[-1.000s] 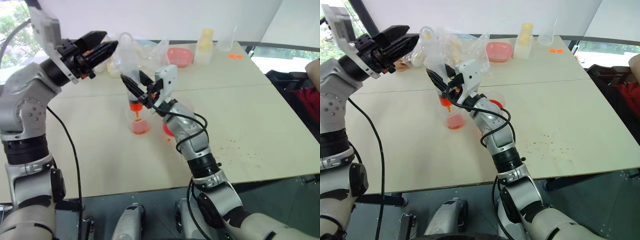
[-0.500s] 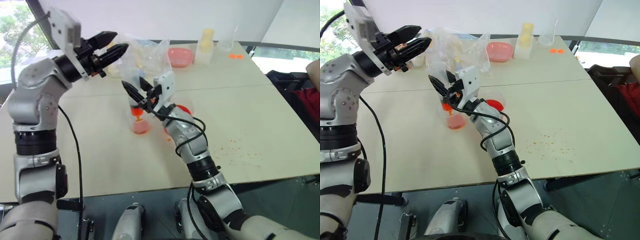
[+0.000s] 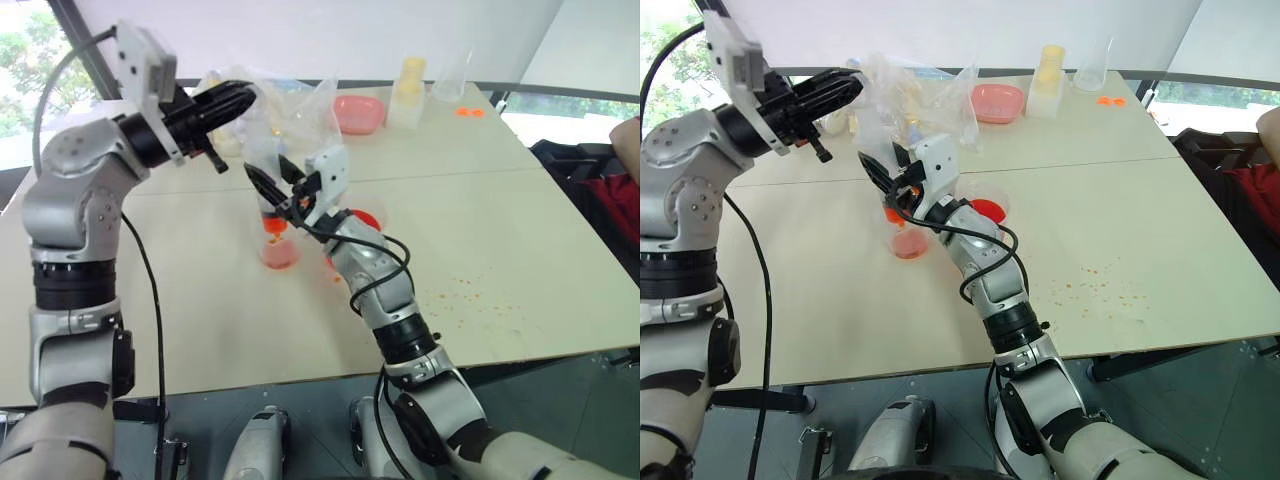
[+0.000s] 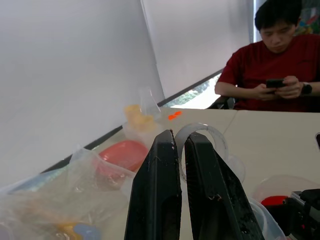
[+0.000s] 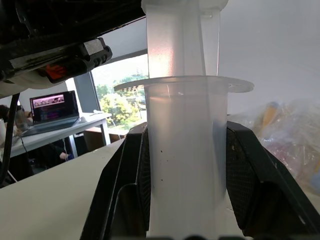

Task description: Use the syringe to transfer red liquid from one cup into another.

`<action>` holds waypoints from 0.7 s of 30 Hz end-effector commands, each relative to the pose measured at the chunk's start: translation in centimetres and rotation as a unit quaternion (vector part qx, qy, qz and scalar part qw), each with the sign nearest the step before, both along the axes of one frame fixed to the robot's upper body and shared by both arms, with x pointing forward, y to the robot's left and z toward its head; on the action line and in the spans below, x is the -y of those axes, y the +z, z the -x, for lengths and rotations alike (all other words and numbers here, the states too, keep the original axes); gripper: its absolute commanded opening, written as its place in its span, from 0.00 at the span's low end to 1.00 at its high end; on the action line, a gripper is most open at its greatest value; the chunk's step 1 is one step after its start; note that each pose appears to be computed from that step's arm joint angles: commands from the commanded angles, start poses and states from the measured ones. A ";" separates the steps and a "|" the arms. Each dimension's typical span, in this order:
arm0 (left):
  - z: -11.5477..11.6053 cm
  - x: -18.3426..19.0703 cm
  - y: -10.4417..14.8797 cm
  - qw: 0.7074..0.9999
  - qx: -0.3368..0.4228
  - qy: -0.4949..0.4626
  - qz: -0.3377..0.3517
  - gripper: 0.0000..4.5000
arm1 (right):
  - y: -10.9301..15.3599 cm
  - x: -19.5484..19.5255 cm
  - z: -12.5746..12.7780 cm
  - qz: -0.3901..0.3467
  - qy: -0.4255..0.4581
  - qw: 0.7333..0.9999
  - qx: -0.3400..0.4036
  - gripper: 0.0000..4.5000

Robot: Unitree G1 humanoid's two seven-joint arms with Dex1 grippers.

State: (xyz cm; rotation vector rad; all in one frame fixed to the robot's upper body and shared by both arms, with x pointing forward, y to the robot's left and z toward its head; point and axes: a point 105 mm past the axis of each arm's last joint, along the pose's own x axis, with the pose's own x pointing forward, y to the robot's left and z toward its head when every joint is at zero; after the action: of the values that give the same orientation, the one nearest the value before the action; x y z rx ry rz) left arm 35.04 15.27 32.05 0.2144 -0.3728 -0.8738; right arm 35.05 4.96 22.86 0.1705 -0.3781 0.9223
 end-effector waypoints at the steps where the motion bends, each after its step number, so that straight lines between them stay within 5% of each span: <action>1: 0.3 0.4 -1.2 1.000 -0.019 -0.013 -0.012 0.01 | 4.1 -1.5 2.6 -0.040 0.043 0.996 0.063 0.31; 21: 0.7 1.6 -4.4 0.998 -0.058 -0.030 -0.017 0.01 | 6.8 -0.5 2.8 -0.059 0.029 0.993 0.094 0.31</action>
State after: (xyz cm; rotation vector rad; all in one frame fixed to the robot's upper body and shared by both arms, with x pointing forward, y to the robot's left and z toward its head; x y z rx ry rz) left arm 34.57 15.62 30.25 0.1820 -0.3571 -0.8504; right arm 34.95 5.10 22.84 0.1669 -0.3443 0.9295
